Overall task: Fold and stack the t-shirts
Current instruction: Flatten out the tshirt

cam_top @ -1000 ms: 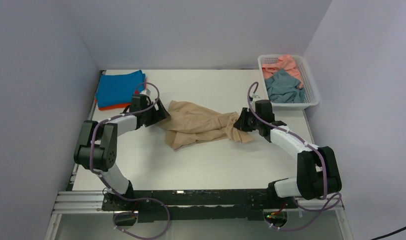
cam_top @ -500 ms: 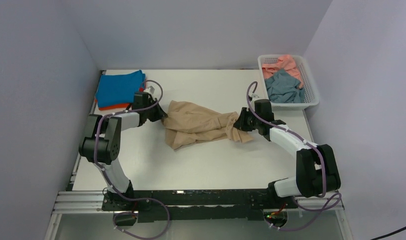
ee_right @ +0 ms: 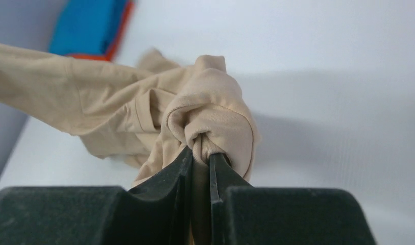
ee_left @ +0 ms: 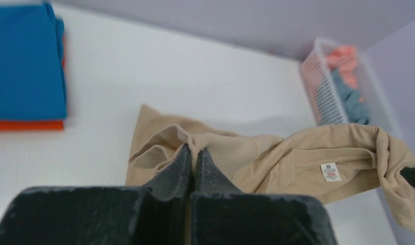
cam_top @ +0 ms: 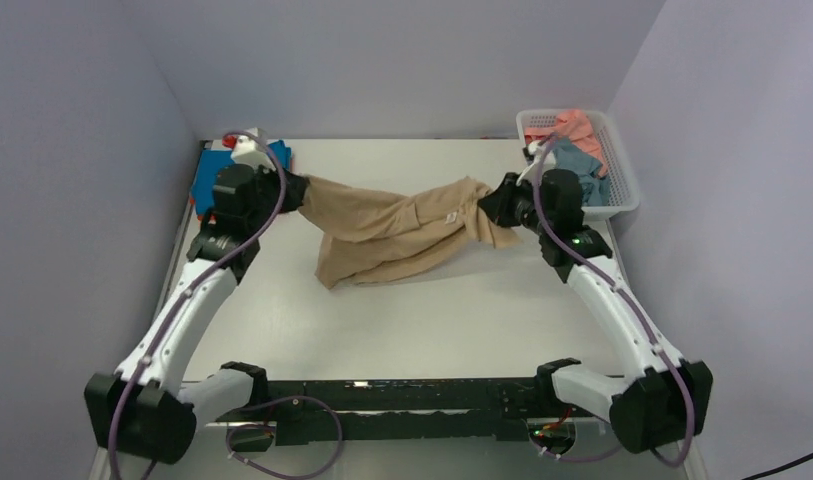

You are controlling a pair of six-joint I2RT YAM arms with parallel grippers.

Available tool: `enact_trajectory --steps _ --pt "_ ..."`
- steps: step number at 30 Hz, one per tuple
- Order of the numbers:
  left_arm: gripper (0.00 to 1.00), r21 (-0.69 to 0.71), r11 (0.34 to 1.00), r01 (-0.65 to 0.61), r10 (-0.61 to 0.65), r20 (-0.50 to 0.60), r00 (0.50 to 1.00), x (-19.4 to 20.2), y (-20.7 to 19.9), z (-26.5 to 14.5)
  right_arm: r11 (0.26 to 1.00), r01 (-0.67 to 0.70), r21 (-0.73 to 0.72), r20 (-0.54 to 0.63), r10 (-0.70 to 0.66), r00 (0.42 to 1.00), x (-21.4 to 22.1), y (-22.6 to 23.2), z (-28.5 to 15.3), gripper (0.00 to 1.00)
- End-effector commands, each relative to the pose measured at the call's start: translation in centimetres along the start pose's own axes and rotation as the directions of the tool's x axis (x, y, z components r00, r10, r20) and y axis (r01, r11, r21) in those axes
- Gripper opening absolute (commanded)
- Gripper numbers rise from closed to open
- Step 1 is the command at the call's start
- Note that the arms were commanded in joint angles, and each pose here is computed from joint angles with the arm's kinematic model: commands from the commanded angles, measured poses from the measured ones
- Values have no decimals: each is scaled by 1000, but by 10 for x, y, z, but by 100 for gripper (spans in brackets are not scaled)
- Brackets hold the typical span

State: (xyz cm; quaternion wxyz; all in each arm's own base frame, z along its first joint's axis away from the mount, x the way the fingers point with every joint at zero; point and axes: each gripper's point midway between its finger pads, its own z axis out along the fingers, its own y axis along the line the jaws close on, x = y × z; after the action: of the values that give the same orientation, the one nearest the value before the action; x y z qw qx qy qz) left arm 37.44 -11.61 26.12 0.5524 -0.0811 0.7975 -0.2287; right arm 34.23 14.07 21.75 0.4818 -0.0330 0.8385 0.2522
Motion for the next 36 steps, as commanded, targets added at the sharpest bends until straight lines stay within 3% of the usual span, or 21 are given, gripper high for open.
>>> enact_trajectory --steps 1,8,13,19,27,32,36 --pt "0 52 997 -49 34 264 964 -95 -39 -67 982 141 -125 297 -98 950 -107 64 -70 0" --pt "0 73 991 -116 63 510 858 -195 -83 -172 924 300 -237 499 -150 854 -184 135 -164 0" --pt "0 58 987 -152 91 576 812 -229 -96 -197 921 346 -181 562 -191 804 -216 143 -183 0" --pt "0 -38 988 -151 147 544 826 -257 -88 -145 933 352 -72 574 -250 780 -253 126 -144 0" --pt "0 -33 990 -140 139 482 865 -315 -62 -48 916 399 33 601 -337 725 -318 108 -69 0" --pt "0 12 990 -141 114 519 847 -347 -59 -50 903 430 16 620 -347 704 -349 110 -52 0" --pt "0 6 991 -130 111 484 868 -327 -45 -61 890 455 -24 585 -356 728 -333 112 -47 0"
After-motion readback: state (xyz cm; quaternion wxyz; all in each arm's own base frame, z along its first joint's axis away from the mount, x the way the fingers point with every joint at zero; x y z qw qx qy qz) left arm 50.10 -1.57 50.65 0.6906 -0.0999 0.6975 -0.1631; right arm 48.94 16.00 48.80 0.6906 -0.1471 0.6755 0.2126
